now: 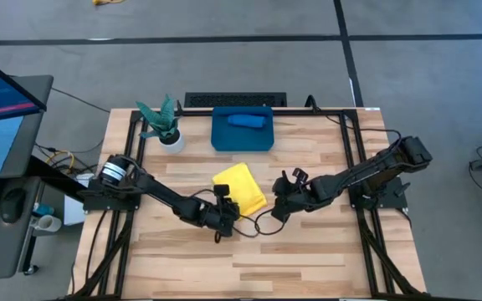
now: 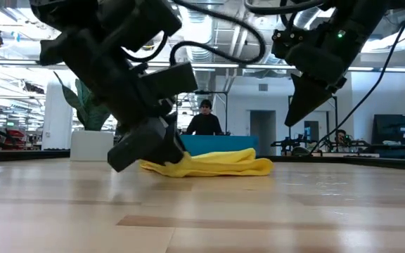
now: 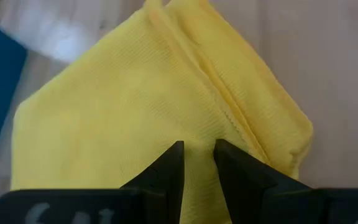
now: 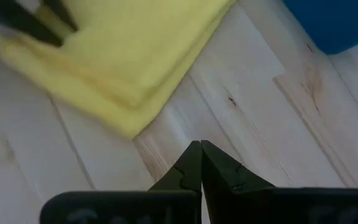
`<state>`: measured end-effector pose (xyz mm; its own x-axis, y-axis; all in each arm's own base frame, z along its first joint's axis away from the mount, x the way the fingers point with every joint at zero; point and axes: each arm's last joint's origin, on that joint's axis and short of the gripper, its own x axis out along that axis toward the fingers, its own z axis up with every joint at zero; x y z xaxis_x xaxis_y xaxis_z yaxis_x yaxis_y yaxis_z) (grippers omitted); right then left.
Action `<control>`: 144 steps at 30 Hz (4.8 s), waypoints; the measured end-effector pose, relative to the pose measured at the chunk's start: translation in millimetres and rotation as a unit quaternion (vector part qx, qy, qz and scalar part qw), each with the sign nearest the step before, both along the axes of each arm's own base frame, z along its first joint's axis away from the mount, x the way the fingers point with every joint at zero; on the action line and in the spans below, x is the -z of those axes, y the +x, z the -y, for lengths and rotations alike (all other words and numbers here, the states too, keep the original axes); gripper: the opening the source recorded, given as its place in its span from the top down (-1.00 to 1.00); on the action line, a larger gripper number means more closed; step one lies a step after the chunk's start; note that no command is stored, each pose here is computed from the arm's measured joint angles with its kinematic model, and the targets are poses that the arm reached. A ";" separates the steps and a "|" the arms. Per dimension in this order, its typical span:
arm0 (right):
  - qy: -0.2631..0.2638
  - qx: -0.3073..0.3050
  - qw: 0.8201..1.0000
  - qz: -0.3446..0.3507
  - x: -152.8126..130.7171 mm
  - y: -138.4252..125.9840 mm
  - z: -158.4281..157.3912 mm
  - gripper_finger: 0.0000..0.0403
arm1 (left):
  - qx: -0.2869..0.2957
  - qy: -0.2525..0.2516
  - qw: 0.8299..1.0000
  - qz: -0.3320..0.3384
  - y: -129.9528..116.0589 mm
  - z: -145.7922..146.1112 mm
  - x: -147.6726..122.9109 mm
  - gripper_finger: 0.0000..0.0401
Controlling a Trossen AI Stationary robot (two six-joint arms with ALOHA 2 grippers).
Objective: Roll microfiber towels into tight, uniform cylinder then place into a basket
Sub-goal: Roll the yellow microfiber towel
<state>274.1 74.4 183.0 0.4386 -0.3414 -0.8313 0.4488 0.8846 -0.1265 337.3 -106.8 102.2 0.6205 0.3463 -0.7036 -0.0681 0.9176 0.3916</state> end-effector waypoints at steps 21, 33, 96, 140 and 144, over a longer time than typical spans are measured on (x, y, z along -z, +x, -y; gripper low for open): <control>-0.008 -0.024 1.000 0.017 -1.7 1.7 -7.6 0.87 | 0.145 0.104 0.984 -0.008 -22.7 54.4 -28.7 0.56; -0.055 -0.177 0.982 0.046 -18.8 -16.9 -53.3 0.87 | 0.151 0.085 0.985 -0.012 -28.3 87.4 -94.3 0.56; -0.137 -0.415 0.898 0.041 71.0 50.9 -94.9 -0.24 | 0.067 -0.015 0.998 0.010 -40.9 76.2 -7.6 -0.09; -0.024 -0.364 0.931 -0.017 64.5 57.5 -81.7 0.11 | -0.049 -0.125 0.991 0.024 -26.0 49.0 -6.7 0.30; 0.014 -0.357 0.934 -0.015 64.1 57.3 -82.1 0.48 | -0.040 -0.140 0.989 0.022 -25.9 51.1 -6.9 0.61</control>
<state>331.4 156.5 118.9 0.5230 0.0515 -0.8508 -0.2607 0.9600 -0.1022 311.5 -158.0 109.0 0.6306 0.1910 -0.7523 -0.1566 0.9806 0.1178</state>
